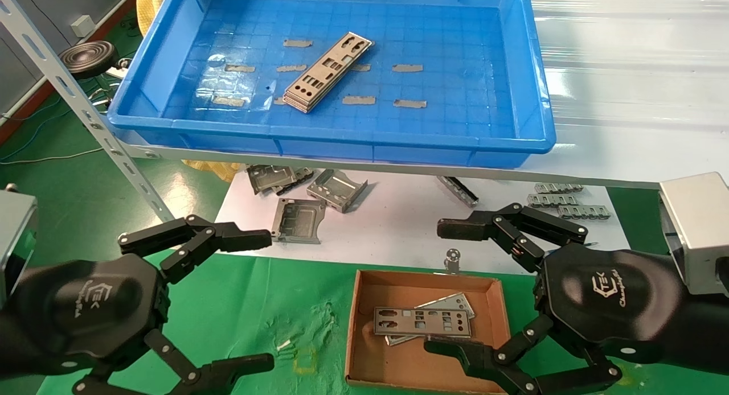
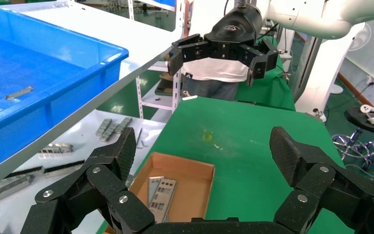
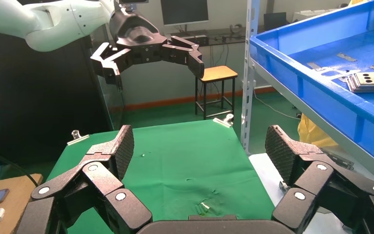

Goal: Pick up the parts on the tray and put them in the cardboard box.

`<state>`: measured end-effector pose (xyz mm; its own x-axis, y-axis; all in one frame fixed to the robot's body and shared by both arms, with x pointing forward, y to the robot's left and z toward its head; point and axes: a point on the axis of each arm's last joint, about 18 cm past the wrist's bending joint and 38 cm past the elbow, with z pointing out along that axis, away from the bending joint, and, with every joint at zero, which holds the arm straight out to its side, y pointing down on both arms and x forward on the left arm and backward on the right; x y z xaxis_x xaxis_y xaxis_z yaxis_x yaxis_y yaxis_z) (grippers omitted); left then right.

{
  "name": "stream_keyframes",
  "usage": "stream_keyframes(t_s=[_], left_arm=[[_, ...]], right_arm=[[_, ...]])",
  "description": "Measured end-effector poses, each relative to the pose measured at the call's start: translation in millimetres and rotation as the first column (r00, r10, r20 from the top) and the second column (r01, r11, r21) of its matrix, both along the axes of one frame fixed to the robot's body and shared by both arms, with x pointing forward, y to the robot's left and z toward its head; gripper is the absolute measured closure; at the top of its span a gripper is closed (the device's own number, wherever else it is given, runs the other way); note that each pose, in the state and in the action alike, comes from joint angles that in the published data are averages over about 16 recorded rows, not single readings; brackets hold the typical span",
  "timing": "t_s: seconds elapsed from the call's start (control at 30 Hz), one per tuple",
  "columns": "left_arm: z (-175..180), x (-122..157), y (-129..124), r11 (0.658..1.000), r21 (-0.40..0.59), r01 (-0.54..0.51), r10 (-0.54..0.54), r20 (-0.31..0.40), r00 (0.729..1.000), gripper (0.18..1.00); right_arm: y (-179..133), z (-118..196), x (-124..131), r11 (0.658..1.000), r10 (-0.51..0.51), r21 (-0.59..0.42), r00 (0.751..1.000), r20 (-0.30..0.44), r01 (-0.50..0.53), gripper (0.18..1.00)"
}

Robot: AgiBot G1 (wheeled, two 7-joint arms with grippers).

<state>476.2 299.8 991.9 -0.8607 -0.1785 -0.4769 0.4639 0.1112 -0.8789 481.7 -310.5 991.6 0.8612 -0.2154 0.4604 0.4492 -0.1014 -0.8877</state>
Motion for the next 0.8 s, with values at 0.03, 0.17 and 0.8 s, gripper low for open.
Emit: stream_keyframes(t_s=[0.03,0.17,0.8], left_arm=[[0.0,0.0,0.0,1.000,0.000,0.000,0.000,0.000,1.000,0.184],[0.0,0.0,0.0,1.000,0.000,0.000,0.000,0.000,1.000,0.184],[0.0,0.0,0.0,1.000,0.000,0.000,0.000,0.000,1.000,0.184]], right_arm=[[0.0,0.0,0.0,1.000,0.000,0.000,1.000,0.000,0.000,0.179],[0.0,0.0,0.0,1.000,0.000,0.000,1.000,0.000,0.000,0.179],[0.0,0.0,0.0,1.000,0.000,0.000,1.000,0.000,0.000,0.179]])
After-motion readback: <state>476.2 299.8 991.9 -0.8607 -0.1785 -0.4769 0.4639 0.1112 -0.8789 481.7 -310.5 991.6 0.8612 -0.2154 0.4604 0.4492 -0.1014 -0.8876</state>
